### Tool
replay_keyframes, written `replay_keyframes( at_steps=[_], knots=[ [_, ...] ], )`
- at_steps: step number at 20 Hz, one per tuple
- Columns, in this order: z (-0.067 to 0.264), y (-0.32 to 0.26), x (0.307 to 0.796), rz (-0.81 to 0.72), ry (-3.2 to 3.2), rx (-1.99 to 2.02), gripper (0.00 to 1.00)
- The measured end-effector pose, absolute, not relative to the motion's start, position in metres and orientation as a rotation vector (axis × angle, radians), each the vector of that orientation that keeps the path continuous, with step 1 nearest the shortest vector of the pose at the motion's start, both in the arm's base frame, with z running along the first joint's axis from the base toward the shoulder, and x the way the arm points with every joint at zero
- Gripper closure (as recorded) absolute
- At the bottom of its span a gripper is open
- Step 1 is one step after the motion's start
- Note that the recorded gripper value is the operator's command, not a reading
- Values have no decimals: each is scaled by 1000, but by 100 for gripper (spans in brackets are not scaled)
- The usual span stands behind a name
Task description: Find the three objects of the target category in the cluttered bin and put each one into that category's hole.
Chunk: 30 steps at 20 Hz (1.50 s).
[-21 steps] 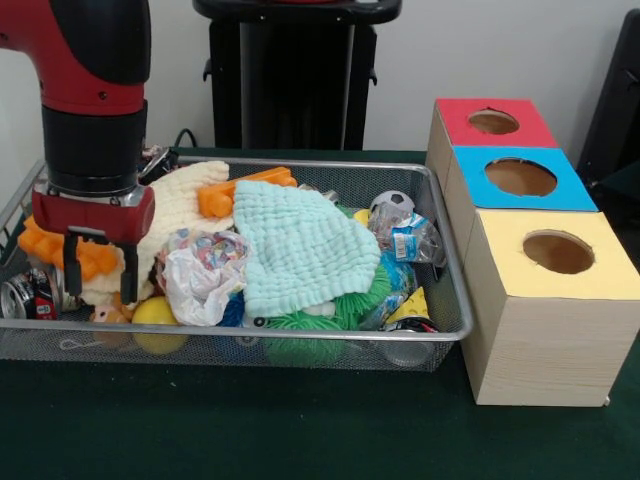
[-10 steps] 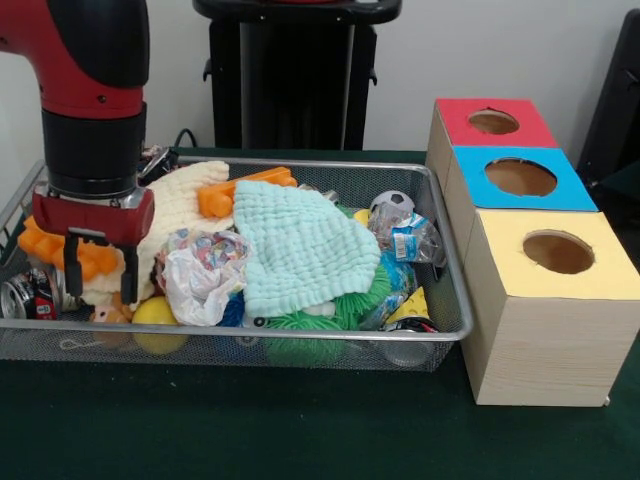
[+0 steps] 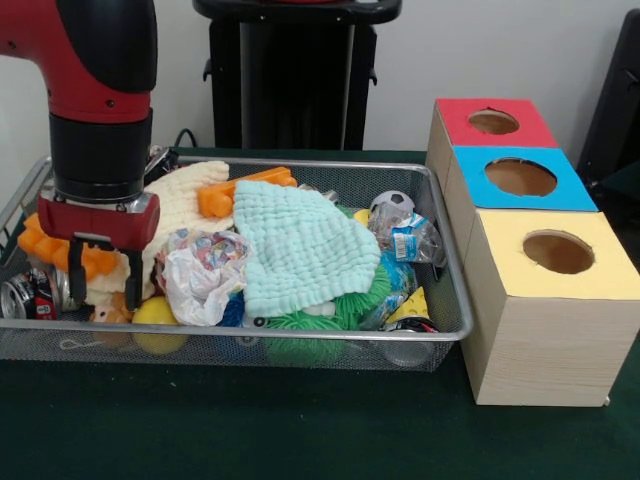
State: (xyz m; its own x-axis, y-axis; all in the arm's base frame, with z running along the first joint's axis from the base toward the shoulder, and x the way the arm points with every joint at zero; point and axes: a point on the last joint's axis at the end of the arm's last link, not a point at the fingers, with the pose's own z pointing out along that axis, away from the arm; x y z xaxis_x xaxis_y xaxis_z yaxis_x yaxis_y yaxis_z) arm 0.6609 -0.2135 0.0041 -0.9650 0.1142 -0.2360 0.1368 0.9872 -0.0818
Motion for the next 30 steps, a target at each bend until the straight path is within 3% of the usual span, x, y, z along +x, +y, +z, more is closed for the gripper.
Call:
replay_keyframes(
  at_steps=[30],
  knots=[
    [-4, -220, 652, -149, 2884, 203, 0]
  ],
)
